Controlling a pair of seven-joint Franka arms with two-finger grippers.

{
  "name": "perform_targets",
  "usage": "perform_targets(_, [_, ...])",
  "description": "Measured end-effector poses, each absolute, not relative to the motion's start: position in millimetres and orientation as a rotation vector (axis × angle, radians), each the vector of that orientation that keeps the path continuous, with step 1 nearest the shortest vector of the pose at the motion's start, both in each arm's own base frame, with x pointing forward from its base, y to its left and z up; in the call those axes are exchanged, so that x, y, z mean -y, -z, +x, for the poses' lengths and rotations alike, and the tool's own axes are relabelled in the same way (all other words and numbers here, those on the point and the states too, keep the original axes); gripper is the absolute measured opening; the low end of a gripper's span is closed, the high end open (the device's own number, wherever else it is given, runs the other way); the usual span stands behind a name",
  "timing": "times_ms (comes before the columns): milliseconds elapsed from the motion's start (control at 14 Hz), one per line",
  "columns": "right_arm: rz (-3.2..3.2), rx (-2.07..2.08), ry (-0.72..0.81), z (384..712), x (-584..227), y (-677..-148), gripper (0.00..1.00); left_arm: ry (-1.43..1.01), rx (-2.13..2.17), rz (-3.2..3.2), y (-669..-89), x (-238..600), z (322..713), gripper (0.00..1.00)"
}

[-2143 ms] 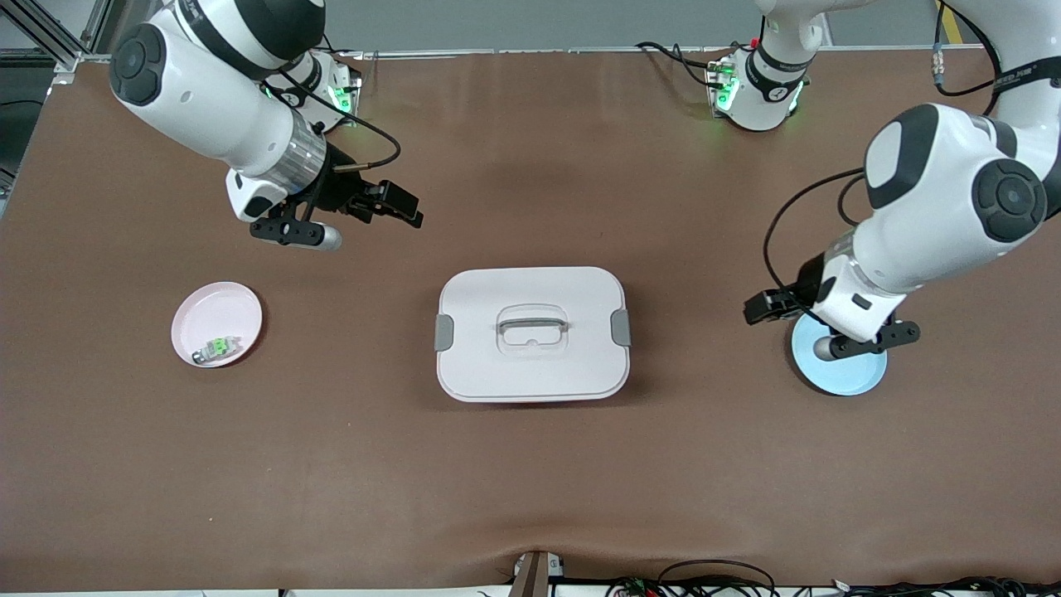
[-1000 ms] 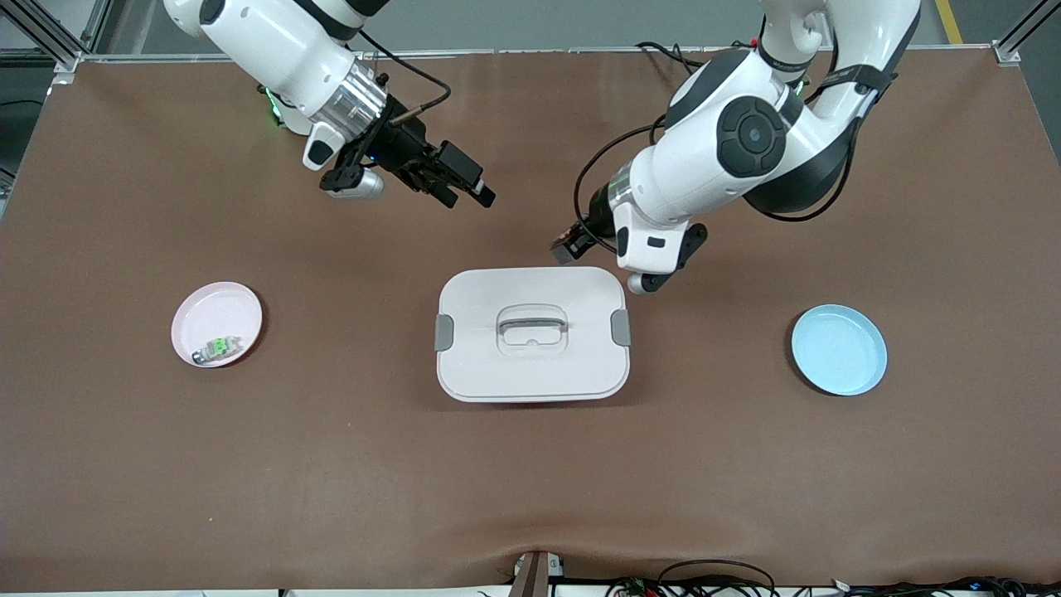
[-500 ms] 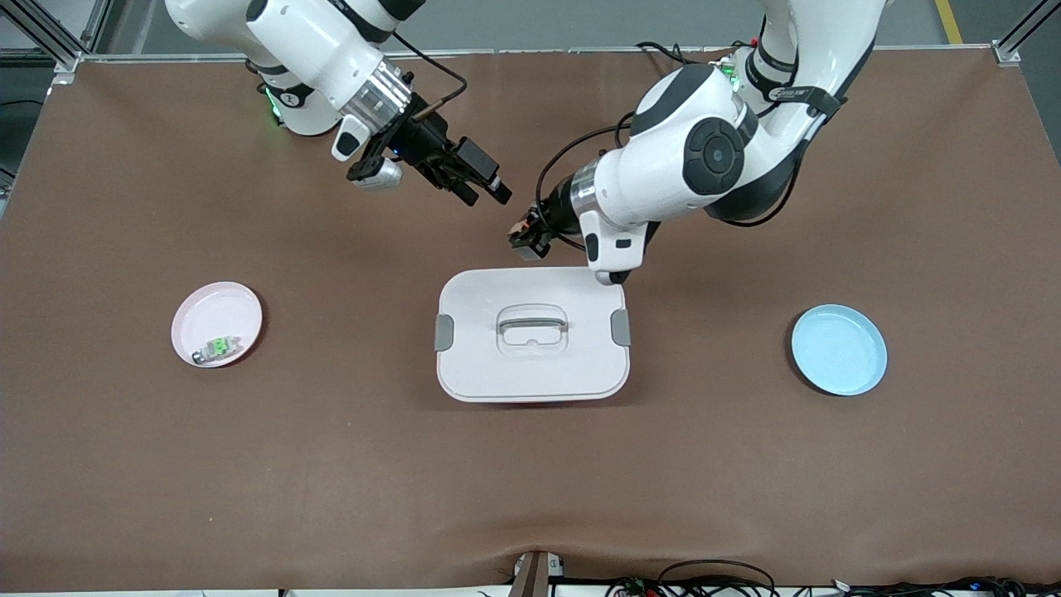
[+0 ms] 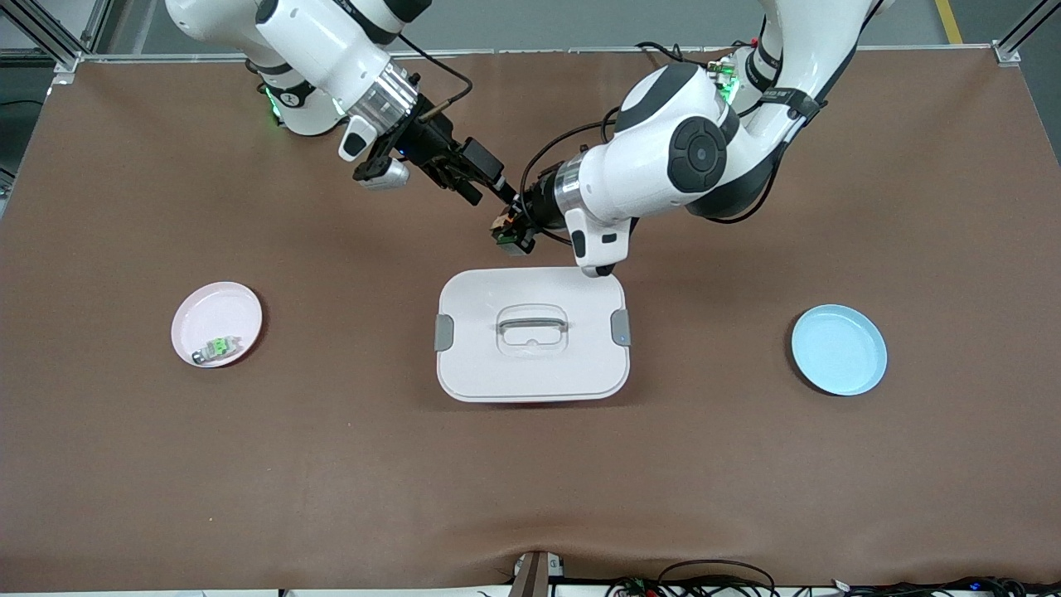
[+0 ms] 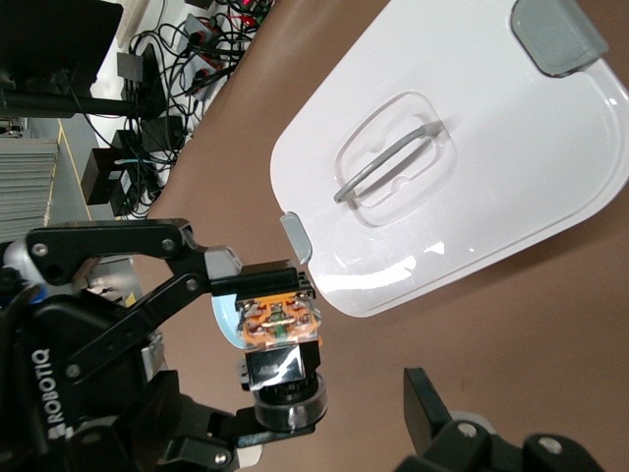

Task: Transfer orange switch to right arm and place
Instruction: 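Close the right gripper on the switch and open the left gripper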

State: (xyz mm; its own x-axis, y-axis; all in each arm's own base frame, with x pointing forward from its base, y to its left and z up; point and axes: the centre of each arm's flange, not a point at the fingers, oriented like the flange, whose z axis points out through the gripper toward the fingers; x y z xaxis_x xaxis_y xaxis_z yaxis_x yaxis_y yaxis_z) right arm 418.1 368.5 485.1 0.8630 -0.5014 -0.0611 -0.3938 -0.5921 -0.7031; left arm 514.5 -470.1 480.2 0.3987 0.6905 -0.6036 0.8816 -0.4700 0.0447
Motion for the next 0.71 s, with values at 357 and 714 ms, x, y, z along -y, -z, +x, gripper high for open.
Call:
perform_targets(357, [-2.296, -0.656, 0.173, 424, -373, -470, 1.0, 0.748, -1.363, 2.302, -481, 479, 508, 0.72])
perform_targets(714, [-2.294, -0.655, 0.175, 425, -375, -470, 1.0, 0.747, -1.356, 2.303, -482, 481, 506, 0.72])
